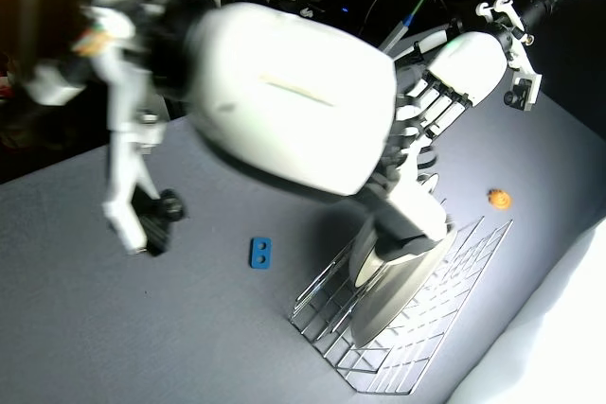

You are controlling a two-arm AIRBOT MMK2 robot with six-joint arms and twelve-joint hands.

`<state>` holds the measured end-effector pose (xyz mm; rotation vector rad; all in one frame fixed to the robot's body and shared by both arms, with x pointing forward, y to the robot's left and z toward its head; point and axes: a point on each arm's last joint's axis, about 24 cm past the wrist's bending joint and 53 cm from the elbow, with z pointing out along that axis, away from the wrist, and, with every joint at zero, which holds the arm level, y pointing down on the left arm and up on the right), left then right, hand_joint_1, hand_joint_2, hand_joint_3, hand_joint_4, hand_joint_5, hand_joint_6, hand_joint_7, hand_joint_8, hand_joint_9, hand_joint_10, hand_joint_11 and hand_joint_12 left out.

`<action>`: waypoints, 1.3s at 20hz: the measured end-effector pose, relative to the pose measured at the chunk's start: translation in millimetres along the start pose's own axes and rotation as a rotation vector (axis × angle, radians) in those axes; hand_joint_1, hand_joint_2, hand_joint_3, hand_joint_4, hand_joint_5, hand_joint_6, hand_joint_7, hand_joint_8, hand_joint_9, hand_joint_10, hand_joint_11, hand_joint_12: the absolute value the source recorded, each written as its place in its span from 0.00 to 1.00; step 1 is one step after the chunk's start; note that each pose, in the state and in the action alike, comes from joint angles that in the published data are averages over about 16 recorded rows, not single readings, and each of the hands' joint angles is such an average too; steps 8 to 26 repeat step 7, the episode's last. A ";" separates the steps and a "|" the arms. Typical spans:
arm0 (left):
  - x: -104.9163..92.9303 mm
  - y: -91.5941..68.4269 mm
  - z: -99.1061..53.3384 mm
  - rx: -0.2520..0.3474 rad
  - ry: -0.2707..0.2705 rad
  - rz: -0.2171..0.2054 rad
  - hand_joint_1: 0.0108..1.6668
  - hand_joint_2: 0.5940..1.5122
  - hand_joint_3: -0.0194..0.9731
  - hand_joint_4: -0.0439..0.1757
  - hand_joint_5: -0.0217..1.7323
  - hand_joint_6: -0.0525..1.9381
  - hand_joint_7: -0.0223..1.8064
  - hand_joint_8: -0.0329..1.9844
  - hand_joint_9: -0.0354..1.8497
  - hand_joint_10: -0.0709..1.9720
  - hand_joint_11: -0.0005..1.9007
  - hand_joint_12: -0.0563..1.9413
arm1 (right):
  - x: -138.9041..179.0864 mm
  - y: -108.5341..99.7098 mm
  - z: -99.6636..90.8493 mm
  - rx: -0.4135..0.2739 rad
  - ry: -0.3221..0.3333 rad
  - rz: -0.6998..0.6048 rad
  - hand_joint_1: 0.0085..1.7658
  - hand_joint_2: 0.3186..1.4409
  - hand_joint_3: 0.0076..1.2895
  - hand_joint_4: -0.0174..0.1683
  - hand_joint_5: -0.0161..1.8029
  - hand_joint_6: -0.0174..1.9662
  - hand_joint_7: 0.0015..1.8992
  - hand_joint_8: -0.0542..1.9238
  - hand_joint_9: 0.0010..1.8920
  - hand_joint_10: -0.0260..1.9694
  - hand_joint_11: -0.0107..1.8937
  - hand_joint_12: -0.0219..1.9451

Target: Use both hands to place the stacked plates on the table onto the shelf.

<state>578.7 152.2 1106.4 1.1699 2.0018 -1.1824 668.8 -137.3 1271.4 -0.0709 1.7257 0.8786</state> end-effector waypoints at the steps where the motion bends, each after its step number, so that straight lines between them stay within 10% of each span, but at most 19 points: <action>1: -0.1 0.0 -0.1 0.000 -0.001 0.000 0.00 0.54 0.04 0.21 0.02 0.03 0.02 0.01 0.03 0.04 0.01 0.03 | -0.9 -1.6 -4.1 0.003 -0.003 -0.003 0.63 0.59 0.00 0.11 0.47 0.04 0.50 0.04 0.49 0.06 0.26 0.63; 26: -0.9 0.1 -0.7 -0.001 -0.004 -0.004 0.00 0.54 0.04 0.21 0.02 0.03 0.02 0.01 0.03 0.04 0.01 0.03 | -4.0 -15.1 -25.2 0.034 -0.012 0.005 0.63 0.60 0.00 0.11 0.48 0.04 0.50 0.04 0.49 0.06 0.26 0.63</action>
